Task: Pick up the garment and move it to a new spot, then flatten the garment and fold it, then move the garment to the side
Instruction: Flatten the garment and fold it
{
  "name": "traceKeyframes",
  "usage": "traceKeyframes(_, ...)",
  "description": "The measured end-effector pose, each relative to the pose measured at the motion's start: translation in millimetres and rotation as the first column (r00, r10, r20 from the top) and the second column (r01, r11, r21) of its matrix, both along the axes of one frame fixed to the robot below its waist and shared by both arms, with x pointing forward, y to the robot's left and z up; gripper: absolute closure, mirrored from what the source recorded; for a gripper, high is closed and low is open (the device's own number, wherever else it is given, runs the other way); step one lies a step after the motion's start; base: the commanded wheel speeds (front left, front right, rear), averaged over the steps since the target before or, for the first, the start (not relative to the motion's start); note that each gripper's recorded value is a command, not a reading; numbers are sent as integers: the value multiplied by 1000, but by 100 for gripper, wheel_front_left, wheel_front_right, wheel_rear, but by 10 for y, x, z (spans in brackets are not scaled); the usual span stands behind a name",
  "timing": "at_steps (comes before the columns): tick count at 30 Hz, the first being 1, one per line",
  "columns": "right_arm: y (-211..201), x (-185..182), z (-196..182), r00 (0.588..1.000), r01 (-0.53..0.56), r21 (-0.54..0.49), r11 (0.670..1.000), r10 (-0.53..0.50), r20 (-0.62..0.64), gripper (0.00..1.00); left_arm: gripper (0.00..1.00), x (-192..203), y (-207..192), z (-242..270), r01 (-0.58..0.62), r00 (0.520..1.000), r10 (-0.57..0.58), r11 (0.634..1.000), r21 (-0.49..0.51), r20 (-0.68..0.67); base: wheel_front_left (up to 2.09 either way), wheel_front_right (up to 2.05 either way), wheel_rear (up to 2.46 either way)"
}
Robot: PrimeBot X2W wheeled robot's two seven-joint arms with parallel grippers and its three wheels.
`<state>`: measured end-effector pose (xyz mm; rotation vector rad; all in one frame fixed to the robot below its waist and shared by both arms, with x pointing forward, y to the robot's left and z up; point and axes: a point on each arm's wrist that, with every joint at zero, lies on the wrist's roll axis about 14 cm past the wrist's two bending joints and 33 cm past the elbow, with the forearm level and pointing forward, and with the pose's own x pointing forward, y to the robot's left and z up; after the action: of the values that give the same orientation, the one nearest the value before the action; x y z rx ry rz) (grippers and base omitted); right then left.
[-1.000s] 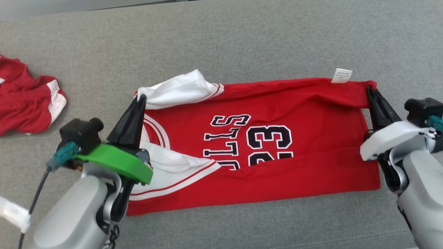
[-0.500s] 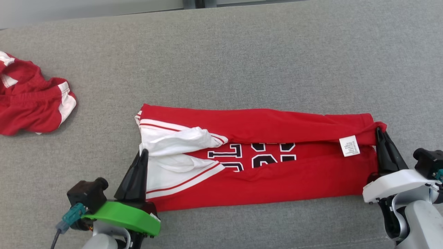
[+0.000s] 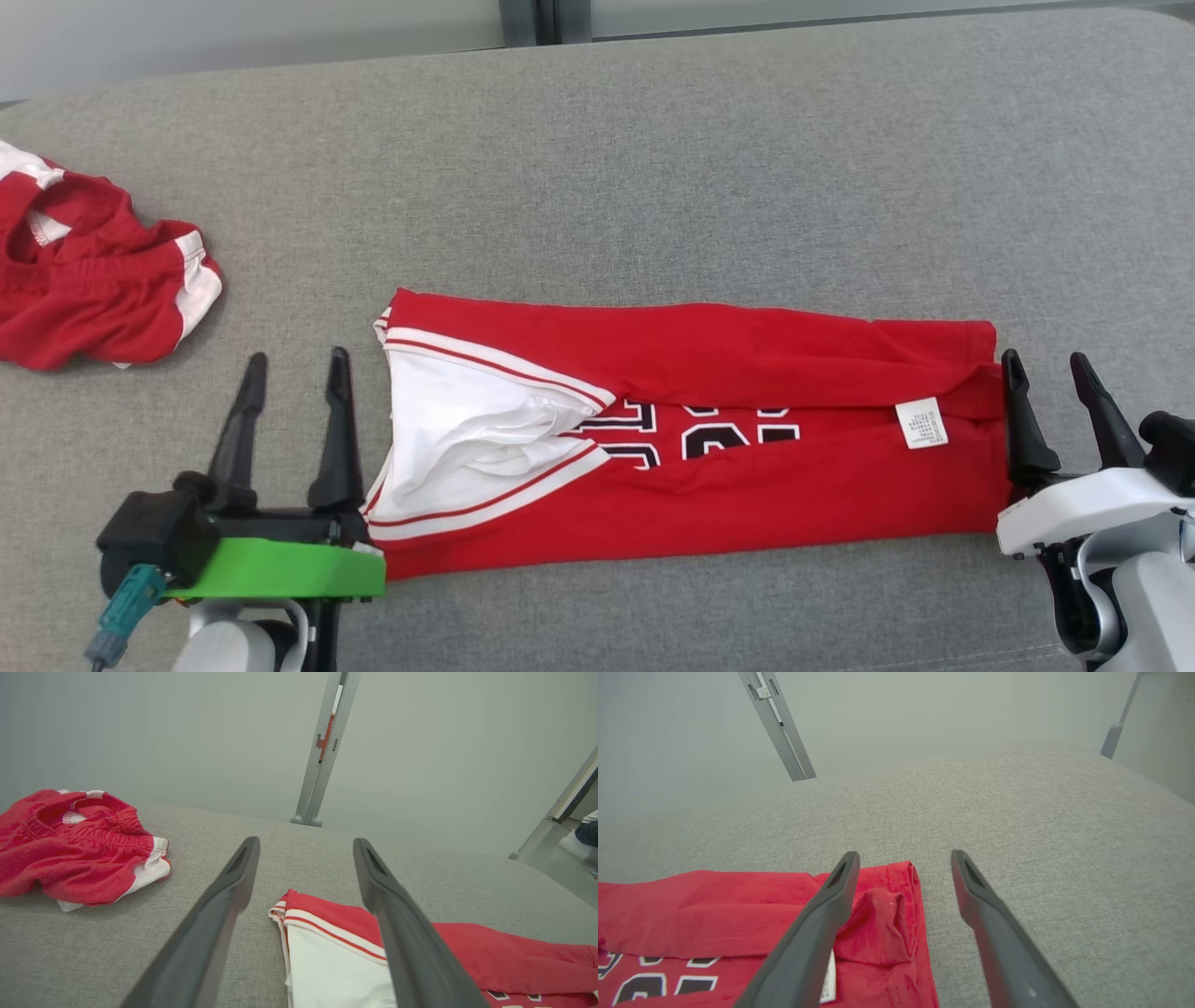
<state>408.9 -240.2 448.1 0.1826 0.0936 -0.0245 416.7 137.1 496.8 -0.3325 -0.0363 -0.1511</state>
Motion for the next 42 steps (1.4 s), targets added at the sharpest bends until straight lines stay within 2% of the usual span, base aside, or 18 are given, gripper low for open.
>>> traceKeyframes(5,-40,47,-176,998,5,-8,1000,-6,-62,0,0,13,211,132,-85,995,80,993,77,65,0,0,0)
traceKeyframes(11,6,28,-533,983,-1,8,1000,2,-183,0,0,-30,470,5,-162,987,159,981,111,36,0,0,0)
traceKeyframes(17,122,-17,-763,966,-6,48,999,18,-257,0,0,-77,590,-142,-180,983,182,974,141,-3,0,0,0)
traceKeyframes(18,149,-20,-778,965,-8,57,998,23,-262,33,0,-85,601,-161,-178,983,181,973,148,-8,0,0,0)
traceKeyframes(19,172,-23,-785,964,-11,64,998,27,-264,84,0,-92,609,-172,-179,983,183,972,149,-11,0,0,0)
traceKeyframes(20,198,-29,-792,964,-15,70,997,33,-265,100,0,-97,617,-176,-181,983,185,972,152,-12,0,0,0)
traceKeyframes(27,193,-60,-735,967,-15,83,996,36,-253,100,0,-124,602,-199,-173,984,179,973,150,-21,0,0,0)
traceKeyframes(33,-401,-22,-474,977,71,-11,997,-72,-202,100,0,-133,580,-155,-169,985,172,974,149,-10,0,0,0)
traceKeyframes(38,-1063,-132,-272,963,170,-129,977,-193,-190,100,0,-165,535,-89,-159,987,159,977,146,7,0,0,0)
traceKeyframes(42,-1159,-90,-101,968,175,-159,972,-199,-154,100,0,-201,525,-45,-157,988,157,977,142,18,0,0,0)
